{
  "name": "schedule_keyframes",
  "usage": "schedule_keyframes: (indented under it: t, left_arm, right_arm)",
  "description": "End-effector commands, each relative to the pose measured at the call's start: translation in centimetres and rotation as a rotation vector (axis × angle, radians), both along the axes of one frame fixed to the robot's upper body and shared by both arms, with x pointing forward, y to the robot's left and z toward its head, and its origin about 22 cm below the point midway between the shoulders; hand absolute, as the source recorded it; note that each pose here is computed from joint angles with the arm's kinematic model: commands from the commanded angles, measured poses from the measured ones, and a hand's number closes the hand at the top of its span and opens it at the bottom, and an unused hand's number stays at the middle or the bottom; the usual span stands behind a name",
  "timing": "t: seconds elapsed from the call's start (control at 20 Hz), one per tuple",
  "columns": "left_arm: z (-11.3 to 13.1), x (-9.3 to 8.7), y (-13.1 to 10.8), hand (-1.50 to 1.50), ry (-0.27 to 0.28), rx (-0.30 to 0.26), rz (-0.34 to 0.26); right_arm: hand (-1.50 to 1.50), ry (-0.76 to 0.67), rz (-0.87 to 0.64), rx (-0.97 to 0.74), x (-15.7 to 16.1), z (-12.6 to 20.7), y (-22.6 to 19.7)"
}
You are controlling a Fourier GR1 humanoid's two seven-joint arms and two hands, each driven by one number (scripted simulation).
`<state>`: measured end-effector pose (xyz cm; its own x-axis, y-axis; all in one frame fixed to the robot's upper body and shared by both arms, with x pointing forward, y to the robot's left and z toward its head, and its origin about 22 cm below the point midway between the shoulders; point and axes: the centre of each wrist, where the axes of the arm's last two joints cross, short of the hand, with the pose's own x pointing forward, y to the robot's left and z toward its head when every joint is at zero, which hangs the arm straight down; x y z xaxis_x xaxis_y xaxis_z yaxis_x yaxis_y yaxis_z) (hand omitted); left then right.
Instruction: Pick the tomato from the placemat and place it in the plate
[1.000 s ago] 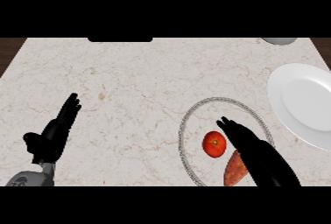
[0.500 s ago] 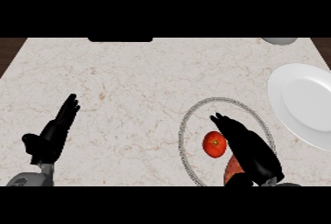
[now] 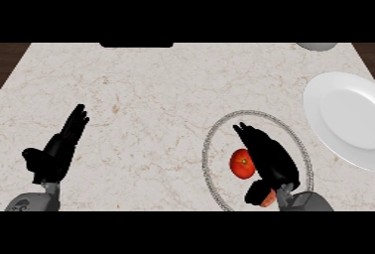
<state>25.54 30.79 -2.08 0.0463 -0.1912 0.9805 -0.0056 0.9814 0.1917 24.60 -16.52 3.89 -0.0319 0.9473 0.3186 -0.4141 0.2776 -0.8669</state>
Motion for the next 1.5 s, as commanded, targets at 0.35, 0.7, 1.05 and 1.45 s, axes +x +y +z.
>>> schedule_keyframes:
  t: [0.35, 0.7, 1.05, 1.45]
  left_arm:
    - [0.1, 0.4, -0.2, 0.0, 0.006, -0.005, -0.007]
    - [1.3, 0.5, 0.8, 0.0, -0.013, -0.009, -0.007]
    - [-0.9, -2.2, 1.9, 0.0, 0.026, -0.006, 0.119]
    - [-0.9, -3.3, 1.8, 0.0, 0.03, -0.007, 0.08]
  right_arm:
    - [1.5, 0.034, 0.132, 0.027, 1.3, -1.4, 1.0]
    - [1.5, -0.088, 0.164, 0.057, 0.4, -2.8, 1.2]
    - [1.5, -0.232, -0.469, -0.14, -2.4, -0.9, -18.4]
    - [1.5, -0.433, -0.734, -0.125, -11.4, 5.5, -33.9]
